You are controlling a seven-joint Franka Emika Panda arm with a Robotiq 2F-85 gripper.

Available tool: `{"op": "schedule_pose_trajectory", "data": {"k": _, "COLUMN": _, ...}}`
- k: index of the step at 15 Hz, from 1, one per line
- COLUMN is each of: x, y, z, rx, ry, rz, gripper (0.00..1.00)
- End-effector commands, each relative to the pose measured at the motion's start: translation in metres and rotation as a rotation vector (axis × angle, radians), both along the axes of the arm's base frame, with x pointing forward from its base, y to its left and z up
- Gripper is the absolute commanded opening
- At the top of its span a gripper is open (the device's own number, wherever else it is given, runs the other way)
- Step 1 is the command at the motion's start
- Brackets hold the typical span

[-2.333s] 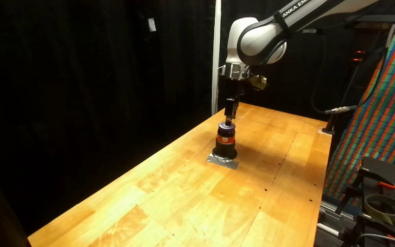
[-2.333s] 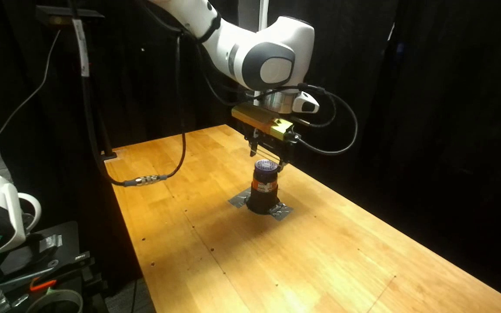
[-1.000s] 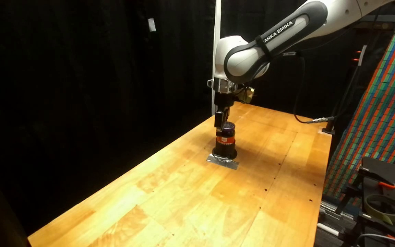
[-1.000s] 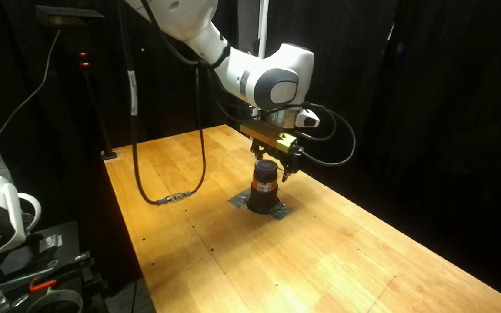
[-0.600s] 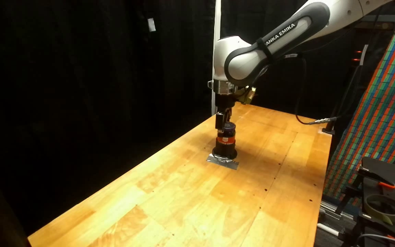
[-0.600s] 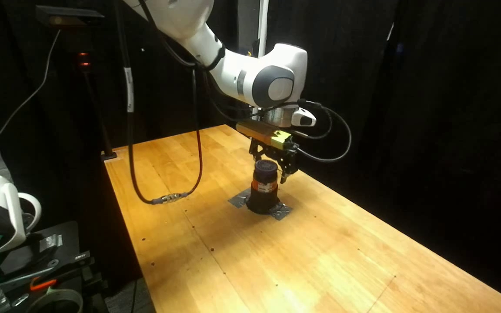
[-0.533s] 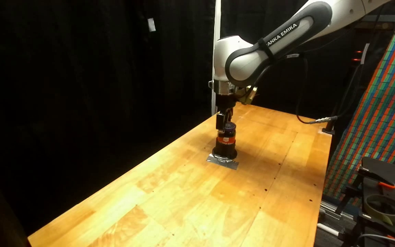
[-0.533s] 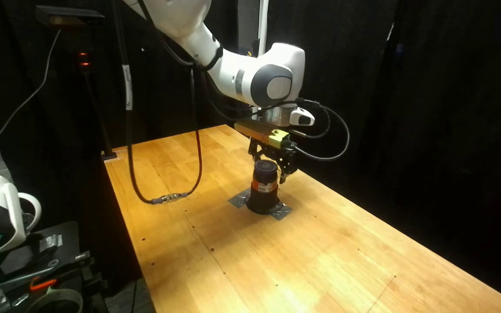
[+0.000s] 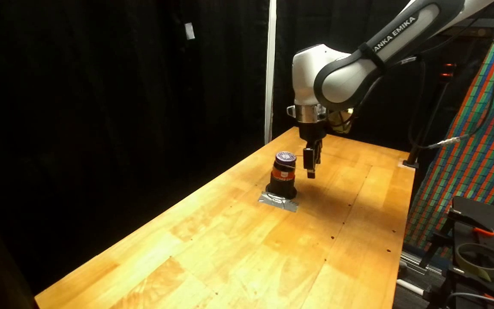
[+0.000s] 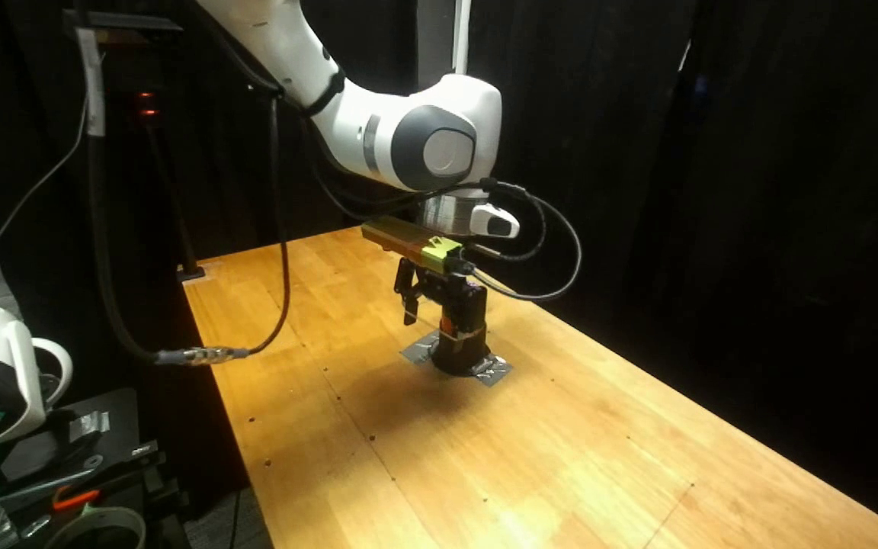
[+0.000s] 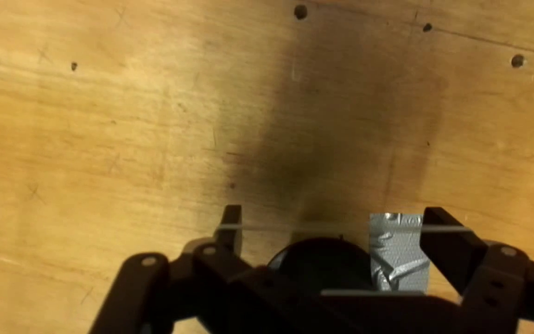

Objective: Put the elastic around the bottle

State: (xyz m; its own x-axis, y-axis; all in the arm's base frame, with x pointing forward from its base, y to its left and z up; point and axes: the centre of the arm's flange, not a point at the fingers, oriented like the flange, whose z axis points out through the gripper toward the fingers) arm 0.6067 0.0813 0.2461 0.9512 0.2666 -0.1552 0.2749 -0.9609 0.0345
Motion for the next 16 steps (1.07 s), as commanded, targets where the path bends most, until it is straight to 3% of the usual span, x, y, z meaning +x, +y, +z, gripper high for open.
{"op": "schedule_pose_trajectory", "data": {"k": 1, "x": -0.073, "y": -0.025, "z": 0.012, "rx": 0.012, "ry": -0.086, "rz": 0.021, "gripper": 0.75}}
{"op": "schedule_pose_trajectory", "data": {"k": 5, "x": -0.107, "y": -0.029, "z": 0.003, "rx": 0.036, "ry": -0.357, "rz": 0.054, "gripper": 0.42}}
{"op": "schedule_pose_trajectory", "data": {"k": 8, "x": -0.131, "y": -0.028, "z": -0.010, "rx": 0.070, "ry": -0.491, "rz": 0.081, "gripper": 0.20}}
{"op": "schedule_pose_trajectory", "data": {"k": 12, "x": -0.163, "y": -0.027, "z": -0.035, "rx": 0.119, "ry": -0.656, "rz": 0.101, "gripper": 0.11}}
{"op": "schedule_pose_trajectory", "data": {"k": 16, "x": -0.176, "y": -0.028, "z": -0.058, "rx": 0.173, "ry": -0.782, "rz": 0.091, "gripper": 0.18}}
